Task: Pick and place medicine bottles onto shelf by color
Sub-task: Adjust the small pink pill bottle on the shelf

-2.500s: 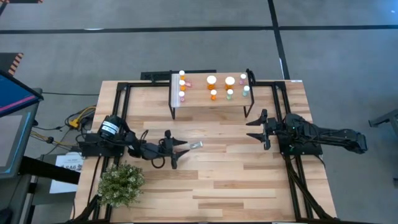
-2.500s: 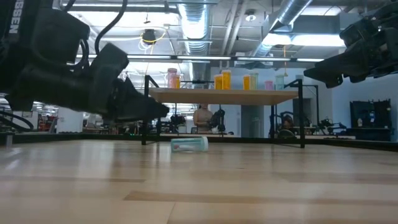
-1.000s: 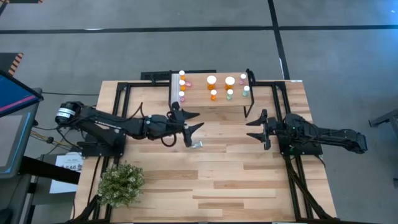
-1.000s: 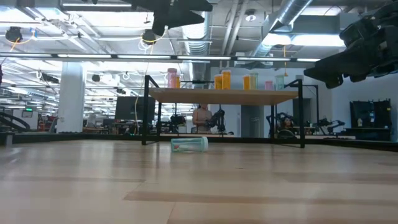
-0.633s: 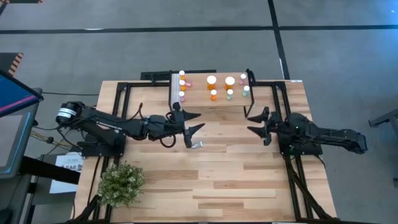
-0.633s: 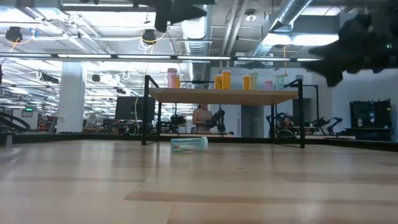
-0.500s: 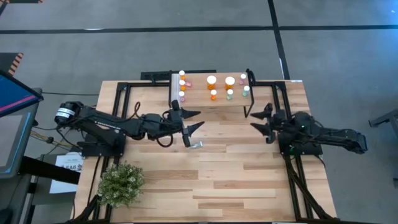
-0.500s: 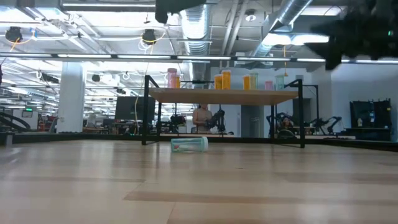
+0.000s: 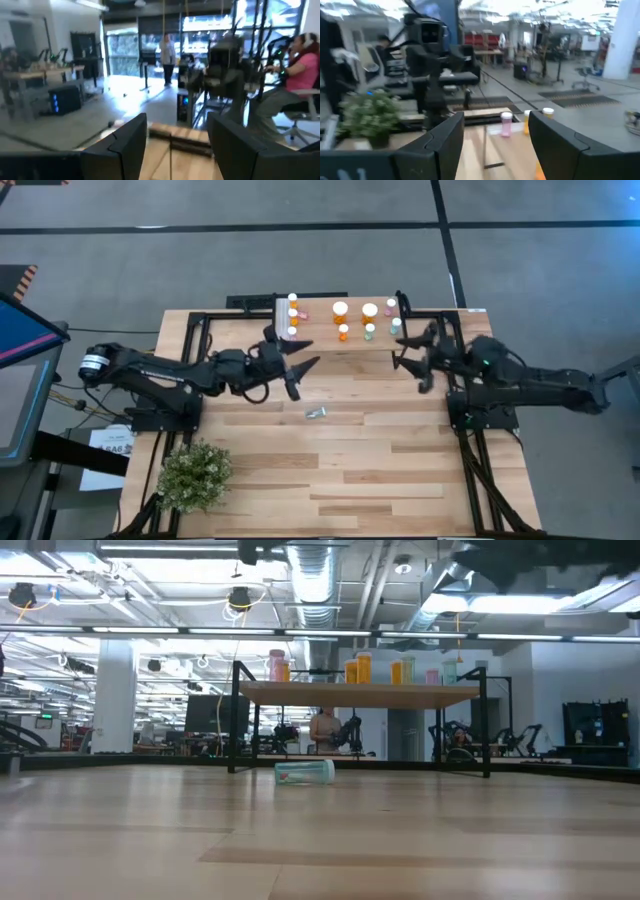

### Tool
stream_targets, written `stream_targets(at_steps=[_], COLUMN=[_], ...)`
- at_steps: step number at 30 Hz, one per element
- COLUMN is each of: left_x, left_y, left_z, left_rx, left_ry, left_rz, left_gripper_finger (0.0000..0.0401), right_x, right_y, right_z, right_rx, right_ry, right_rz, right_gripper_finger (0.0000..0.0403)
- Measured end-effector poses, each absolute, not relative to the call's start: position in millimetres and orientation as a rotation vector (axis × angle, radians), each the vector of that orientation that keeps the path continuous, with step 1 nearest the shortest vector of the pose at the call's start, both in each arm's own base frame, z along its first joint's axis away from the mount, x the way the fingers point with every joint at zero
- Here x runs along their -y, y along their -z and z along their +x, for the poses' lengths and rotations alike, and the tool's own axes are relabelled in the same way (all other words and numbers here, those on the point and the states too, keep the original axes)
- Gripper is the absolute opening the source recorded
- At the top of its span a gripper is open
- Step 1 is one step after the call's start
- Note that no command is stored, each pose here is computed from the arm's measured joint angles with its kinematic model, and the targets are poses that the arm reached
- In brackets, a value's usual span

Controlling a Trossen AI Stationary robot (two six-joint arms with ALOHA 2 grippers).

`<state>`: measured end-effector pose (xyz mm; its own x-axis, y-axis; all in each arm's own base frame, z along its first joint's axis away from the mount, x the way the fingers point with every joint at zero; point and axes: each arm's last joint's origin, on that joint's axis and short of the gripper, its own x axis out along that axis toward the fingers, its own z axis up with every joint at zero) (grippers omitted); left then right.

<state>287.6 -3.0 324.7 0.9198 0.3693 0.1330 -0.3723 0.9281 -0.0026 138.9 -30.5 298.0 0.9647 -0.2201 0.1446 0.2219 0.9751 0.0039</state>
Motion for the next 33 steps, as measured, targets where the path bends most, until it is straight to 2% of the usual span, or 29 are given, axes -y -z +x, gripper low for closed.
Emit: stream_targets(at_steps=[5,8,12,15,25,33], left_x=[1,-1,-3,-4,-13,-13], left_y=[-312,-304,-306,-298,-275,-268], left_z=[288,288,279,266,210,200], left_rx=[0.003,-0.068,-0.079,-0.086,0.164,0.159], left_ry=[-0.389,-0.469,-0.599,-0.615,-0.557,-0.569], left_rz=[0.000,0.014,0.024,0.027,-0.066,-0.060], left_gripper_finger=[0.0194,0.0194,0.0194,0.0194,0.0194,0.0194], right_x=[54,74,101,120,169,194], right_y=[-328,-342,-349,-350,-342,-328], right_z=[183,208,243,266,330,372], right_rx=[0.038,-0.035,-0.149,-0.218,-0.391,-0.449], right_ry=[0.295,0.343,0.350,0.316,0.315,0.247], right_rz=[-0.069,-0.084,-0.090,-0.097,-0.158,-0.145], right_gripper_finger=[0.0245,0.0245,0.0245,0.0245,0.0245,0.0245])
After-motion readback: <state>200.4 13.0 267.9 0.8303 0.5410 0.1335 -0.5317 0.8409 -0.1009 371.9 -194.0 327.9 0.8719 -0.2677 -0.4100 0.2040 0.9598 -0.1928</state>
